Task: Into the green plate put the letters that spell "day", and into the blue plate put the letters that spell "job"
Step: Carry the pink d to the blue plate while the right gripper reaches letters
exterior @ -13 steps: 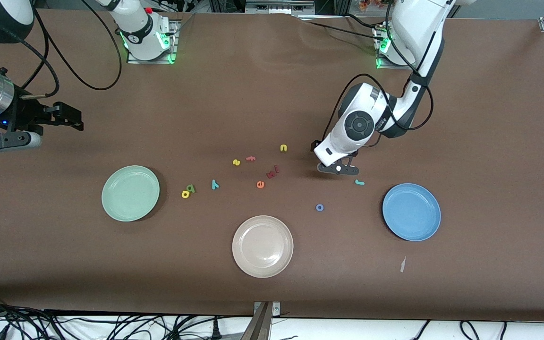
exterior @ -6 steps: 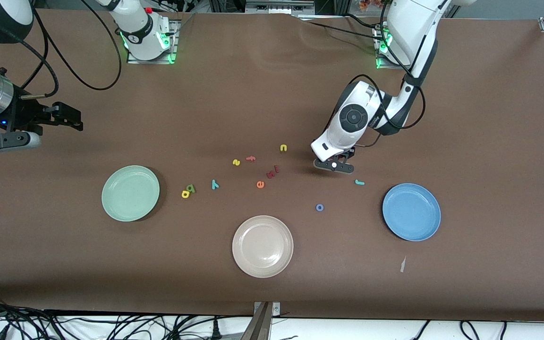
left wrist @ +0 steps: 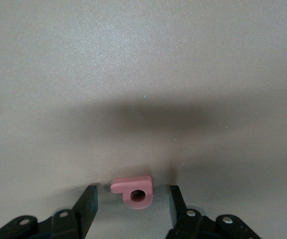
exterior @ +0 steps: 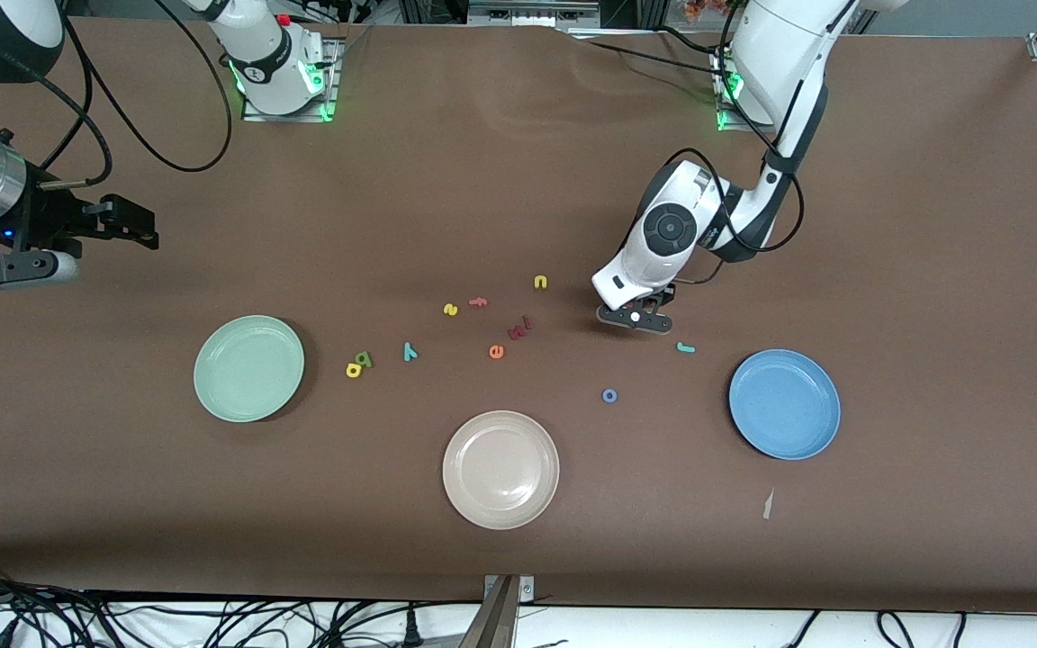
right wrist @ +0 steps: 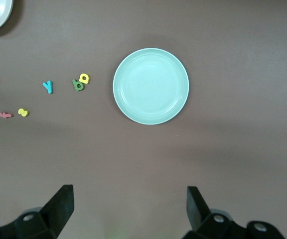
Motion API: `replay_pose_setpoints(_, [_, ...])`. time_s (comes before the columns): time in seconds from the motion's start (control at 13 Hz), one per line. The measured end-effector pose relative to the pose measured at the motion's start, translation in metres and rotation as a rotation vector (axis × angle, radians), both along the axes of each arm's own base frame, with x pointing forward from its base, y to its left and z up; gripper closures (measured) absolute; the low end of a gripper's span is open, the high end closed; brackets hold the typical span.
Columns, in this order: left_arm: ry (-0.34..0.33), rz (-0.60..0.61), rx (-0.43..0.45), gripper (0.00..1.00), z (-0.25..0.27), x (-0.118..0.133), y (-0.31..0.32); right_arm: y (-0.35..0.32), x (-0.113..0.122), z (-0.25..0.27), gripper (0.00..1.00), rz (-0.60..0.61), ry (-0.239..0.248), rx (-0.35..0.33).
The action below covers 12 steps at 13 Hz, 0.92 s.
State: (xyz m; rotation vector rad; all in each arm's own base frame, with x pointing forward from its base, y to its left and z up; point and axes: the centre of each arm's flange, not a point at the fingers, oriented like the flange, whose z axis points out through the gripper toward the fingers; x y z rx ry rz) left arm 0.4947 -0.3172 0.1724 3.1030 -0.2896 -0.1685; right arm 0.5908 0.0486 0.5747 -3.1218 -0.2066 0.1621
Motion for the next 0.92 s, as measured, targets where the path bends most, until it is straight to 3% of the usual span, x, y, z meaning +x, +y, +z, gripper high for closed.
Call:
replay_pose_setpoints(0.15, [-0.009, -0.024, 0.013, 0.59, 0.0, 0.0, 0.0, 0.001, 0.001, -0.002, 0.0, 0.001, 0.004, 0.002])
replay_pose_setpoints(0.23, [-0.012, -0.029, 0.015, 0.63, 0.0, 0.0, -0.001, 0.002, 0.002, -0.004, 0.0, 0.002, 0.007, 0.003])
replay_pose_setpoints(0.62, [-0.013, -0.034, 0.016, 0.63, 0.0, 0.0, -0.001, 0.017, 0.01, -0.019, 0.0, 0.016, 0.01, 0.04])
replay_pose_setpoints(0.92, [0.026, -0.122, 0.036, 0.63, 0.033, 0.014, 0.012, 0.054, 0.035, -0.067, 0.0, 0.063, -0.04, 0.049])
